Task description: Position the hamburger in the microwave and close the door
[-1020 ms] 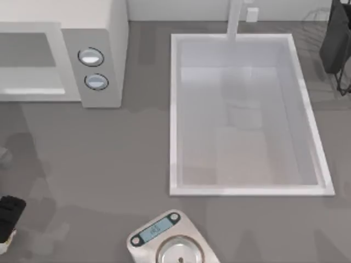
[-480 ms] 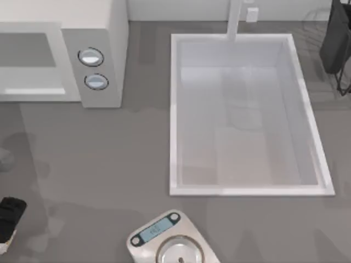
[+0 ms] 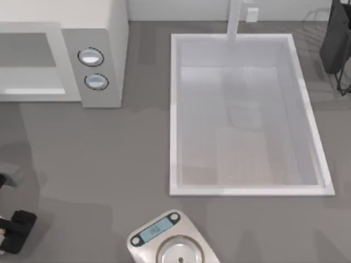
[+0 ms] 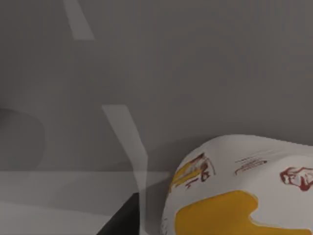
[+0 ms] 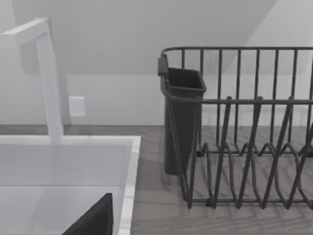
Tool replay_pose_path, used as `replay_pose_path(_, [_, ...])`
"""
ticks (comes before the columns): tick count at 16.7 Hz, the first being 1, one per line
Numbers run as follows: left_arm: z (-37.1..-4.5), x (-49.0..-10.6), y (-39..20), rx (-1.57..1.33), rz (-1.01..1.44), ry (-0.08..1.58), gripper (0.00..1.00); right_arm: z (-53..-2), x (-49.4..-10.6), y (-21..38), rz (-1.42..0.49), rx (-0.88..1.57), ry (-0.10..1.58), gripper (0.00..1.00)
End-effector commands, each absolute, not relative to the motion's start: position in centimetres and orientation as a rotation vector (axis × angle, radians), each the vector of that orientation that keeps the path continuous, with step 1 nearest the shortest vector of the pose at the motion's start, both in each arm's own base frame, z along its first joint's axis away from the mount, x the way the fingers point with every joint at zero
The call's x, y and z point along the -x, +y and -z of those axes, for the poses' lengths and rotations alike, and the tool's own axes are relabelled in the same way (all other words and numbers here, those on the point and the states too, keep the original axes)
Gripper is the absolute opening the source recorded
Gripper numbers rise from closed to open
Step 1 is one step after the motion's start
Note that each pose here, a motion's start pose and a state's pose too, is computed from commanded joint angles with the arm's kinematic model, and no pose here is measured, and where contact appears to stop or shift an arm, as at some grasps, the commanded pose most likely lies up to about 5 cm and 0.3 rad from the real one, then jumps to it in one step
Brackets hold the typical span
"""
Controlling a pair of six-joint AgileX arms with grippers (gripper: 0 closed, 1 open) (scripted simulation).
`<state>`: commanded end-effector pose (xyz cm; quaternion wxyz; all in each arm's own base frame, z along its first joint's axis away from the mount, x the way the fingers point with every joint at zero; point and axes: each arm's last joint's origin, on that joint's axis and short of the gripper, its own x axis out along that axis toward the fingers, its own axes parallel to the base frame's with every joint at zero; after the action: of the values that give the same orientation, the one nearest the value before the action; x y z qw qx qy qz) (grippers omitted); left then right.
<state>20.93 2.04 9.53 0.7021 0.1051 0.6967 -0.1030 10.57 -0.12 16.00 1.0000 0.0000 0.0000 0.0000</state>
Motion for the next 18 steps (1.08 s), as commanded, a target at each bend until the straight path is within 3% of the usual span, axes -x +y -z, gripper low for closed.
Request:
replay_pose_path(5, [-9.15,-20.83,2.04,-0.233,0.23,1.554,1.0,-16.0,-10.57,-0.12,0.0,0.0,0.0,1.0])
replay_pose_path(18, [-9.15,-20.83,2.04,-0.233,0.23,1.554,0.02,-16.0,-10.57,-0.12,0.0,0.0,0.0,1.0])
